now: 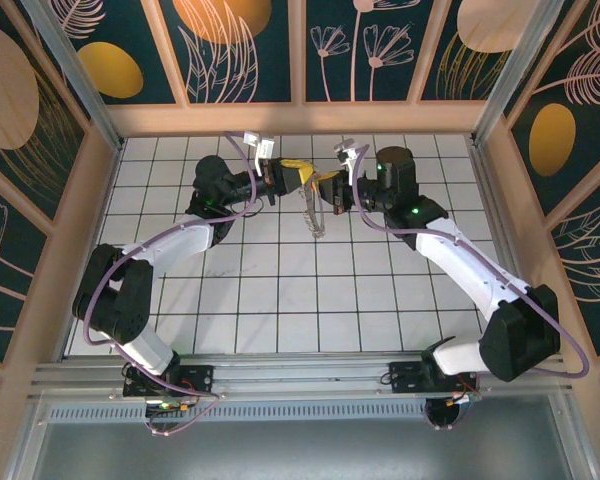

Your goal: Put the keys on the keyring

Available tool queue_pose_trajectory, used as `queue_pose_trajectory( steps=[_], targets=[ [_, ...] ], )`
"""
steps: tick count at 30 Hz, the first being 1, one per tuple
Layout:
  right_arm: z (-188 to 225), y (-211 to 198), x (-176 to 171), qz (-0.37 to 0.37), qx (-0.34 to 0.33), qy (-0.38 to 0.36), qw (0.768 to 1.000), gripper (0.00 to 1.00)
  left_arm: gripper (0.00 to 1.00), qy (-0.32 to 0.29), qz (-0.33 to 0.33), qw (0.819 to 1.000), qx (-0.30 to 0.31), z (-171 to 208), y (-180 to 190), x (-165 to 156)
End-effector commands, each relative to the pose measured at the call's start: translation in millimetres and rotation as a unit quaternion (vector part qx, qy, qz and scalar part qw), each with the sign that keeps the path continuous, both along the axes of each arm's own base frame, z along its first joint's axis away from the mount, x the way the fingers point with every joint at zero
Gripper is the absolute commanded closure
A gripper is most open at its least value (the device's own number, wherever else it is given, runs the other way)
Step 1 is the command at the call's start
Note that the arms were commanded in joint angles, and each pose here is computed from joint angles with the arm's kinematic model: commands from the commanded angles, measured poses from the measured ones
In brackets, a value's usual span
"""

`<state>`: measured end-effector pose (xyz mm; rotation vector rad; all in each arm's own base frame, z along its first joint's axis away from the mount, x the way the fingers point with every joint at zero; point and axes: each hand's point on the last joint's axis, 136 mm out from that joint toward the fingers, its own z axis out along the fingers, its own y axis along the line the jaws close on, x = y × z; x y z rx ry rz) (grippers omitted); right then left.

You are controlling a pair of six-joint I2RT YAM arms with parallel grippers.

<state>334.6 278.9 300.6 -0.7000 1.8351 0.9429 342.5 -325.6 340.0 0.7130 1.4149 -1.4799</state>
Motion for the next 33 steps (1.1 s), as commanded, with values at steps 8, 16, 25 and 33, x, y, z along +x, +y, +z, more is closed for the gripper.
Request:
queue_pose_trajectory(
  steps=[8, 16, 25, 33],
  targets=[
    [27, -7, 13, -0.022, 0.000, -0.030, 0.999, 1.00, 1.00, -0.039, -0.033, 0.999, -0.009, 14, -3, -18],
    [29, 4, 19, -0.011, -0.003, -0.030, 0.999, 1.00, 1.00, -0.038, -0.039, 0.998, -0.008, 12, -6, -18],
    [29, -18, 20, -0.038, -0.009, -0.036, 0.999, 1.00, 1.00, -0.037, -0.038, 0.999, -0.008, 11, -6, -17],
    [31, -29, 17, -0.047, -0.008, -0.039, 0.998, 1.00, 1.00, -0.038, -0.036, 0.999, -0.008, 12, -6, -17]
  ],
)
